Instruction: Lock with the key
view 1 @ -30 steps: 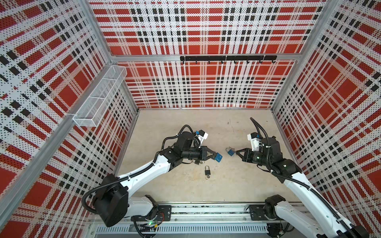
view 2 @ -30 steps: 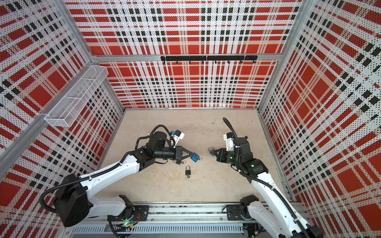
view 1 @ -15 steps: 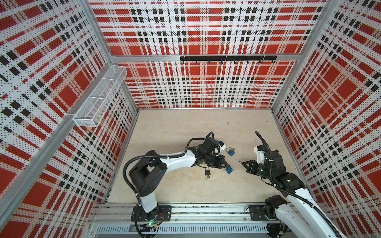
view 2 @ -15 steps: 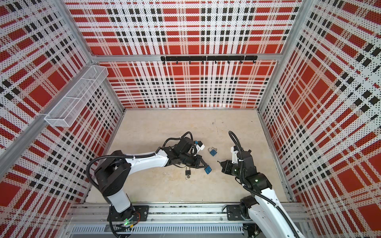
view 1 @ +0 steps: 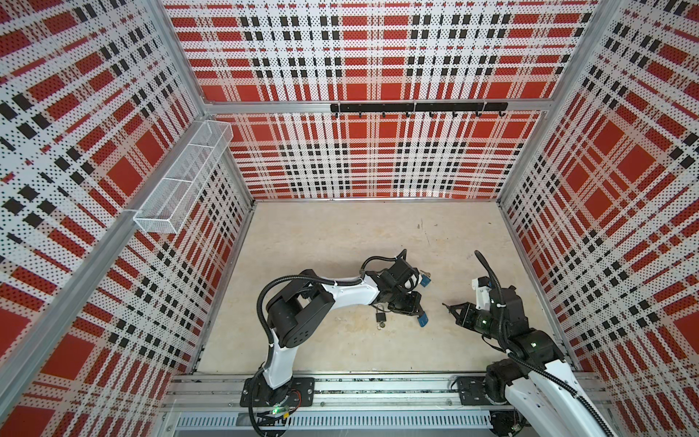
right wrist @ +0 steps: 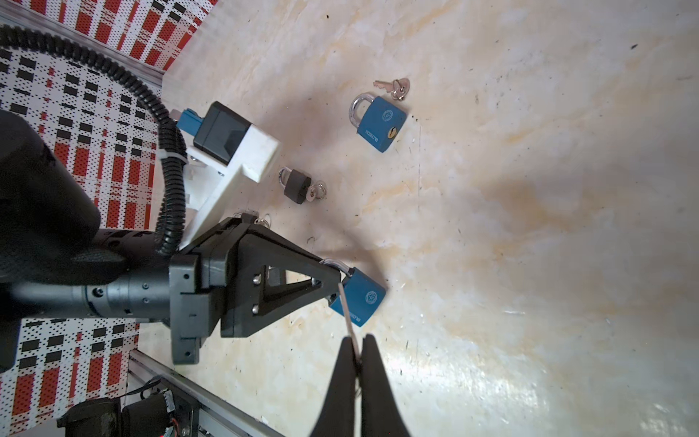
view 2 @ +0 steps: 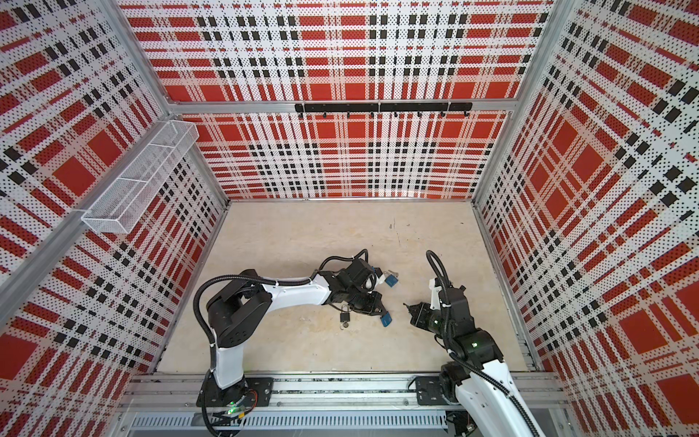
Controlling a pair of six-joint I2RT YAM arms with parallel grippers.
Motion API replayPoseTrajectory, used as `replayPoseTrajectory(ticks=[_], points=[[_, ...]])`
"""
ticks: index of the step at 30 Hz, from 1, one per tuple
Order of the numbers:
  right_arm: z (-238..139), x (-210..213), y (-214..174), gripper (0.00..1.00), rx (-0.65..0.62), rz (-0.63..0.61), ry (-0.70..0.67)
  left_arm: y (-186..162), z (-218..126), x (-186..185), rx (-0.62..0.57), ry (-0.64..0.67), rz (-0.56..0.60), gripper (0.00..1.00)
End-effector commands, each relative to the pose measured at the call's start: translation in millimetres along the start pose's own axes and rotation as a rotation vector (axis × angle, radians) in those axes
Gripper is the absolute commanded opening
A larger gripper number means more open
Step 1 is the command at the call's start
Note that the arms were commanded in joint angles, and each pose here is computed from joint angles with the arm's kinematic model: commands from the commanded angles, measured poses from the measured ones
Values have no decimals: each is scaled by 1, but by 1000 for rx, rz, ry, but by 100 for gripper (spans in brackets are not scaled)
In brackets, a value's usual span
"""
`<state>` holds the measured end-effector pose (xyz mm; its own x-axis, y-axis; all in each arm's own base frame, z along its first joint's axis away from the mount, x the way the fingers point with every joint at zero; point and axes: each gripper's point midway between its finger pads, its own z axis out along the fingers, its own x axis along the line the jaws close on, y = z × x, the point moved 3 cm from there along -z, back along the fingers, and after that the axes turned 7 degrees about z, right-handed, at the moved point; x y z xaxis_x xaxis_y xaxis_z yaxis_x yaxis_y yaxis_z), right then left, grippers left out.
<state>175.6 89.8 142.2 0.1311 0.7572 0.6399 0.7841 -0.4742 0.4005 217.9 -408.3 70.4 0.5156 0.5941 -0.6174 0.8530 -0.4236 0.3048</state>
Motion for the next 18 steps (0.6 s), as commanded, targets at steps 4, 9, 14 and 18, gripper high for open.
replayPoseTrajectory(ticks=[4,9,14,18], points=[[0,0,1,0,-14,12,6,2,10,-5,13,9,33,0],[0,0,4,0,-17,7,-5,2,15,-1,18,27,29,0],[2,0,4,0,-9,7,-8,3,16,3,18,52,26,14],[4,0,4,0,-9,7,-7,3,16,4,14,63,26,19]])
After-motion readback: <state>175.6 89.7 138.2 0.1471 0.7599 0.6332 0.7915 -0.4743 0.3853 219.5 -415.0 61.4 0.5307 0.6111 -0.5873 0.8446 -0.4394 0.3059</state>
